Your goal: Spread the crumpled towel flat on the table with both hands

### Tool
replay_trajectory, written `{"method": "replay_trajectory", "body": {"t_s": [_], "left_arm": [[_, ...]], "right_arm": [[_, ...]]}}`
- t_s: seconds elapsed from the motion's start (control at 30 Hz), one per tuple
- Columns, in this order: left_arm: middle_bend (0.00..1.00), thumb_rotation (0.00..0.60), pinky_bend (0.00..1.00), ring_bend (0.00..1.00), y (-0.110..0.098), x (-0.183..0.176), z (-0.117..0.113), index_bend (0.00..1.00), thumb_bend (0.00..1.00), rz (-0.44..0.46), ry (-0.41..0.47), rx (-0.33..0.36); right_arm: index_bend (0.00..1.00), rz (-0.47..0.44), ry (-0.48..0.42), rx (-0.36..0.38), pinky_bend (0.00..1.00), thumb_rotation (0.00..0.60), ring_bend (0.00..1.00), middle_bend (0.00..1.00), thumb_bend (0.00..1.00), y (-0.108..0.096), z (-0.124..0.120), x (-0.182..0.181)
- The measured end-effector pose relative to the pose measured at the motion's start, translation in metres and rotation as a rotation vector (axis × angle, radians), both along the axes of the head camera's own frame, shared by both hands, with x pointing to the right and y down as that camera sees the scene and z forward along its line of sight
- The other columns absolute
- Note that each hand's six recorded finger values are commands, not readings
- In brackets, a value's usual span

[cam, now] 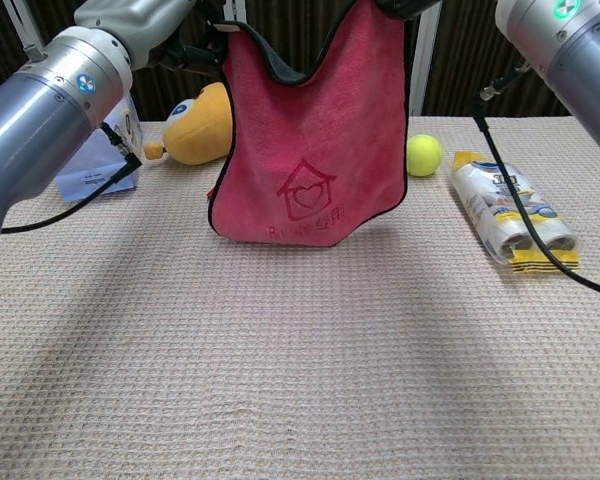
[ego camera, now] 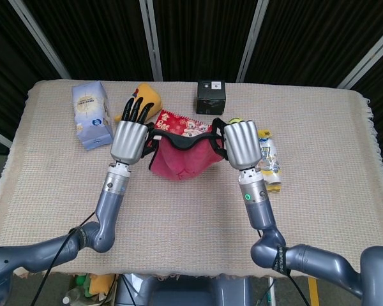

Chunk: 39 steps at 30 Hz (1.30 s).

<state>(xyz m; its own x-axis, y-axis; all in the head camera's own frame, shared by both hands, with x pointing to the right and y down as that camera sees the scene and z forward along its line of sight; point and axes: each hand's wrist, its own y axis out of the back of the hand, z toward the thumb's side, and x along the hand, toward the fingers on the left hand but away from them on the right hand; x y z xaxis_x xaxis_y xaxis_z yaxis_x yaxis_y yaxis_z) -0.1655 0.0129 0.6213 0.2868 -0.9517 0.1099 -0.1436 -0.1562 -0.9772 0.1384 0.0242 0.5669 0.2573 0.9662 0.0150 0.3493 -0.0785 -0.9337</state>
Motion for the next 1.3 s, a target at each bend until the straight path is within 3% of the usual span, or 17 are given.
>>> {"method": "replay_trajectory", "body": {"t_s": [0.47,0.8,1.3], "left_arm": [[0.14,0.6,0.0,0.0,-0.026,0.004,-0.015,0.7,0.63,-0.048,0.064,0.029],[0.14,0.6,0.0,0.0,-0.031,0.005,-0.008,0.71,0.63,-0.056,0.056,0.029],[0.14,0.6,0.0,0.0,-0.049,0.01,-0.024,0.71,0.63,-0.071,0.087,0.074]], "right_arm": [[0.76,0.029,-0.011,0.019,1.0,0.6,1.0,1.0,0.65,-0.02,0.001,0.007],[0.76,0.037,-0.008,0.024,1.0,0.6,1.0,1.0,0.65,-0.029,0.009,0.011],[0.76,0.034,-0.073,0.086,1.0,0.6,1.0,1.0,0.65,-0.044,-0.003,0.005]]}}
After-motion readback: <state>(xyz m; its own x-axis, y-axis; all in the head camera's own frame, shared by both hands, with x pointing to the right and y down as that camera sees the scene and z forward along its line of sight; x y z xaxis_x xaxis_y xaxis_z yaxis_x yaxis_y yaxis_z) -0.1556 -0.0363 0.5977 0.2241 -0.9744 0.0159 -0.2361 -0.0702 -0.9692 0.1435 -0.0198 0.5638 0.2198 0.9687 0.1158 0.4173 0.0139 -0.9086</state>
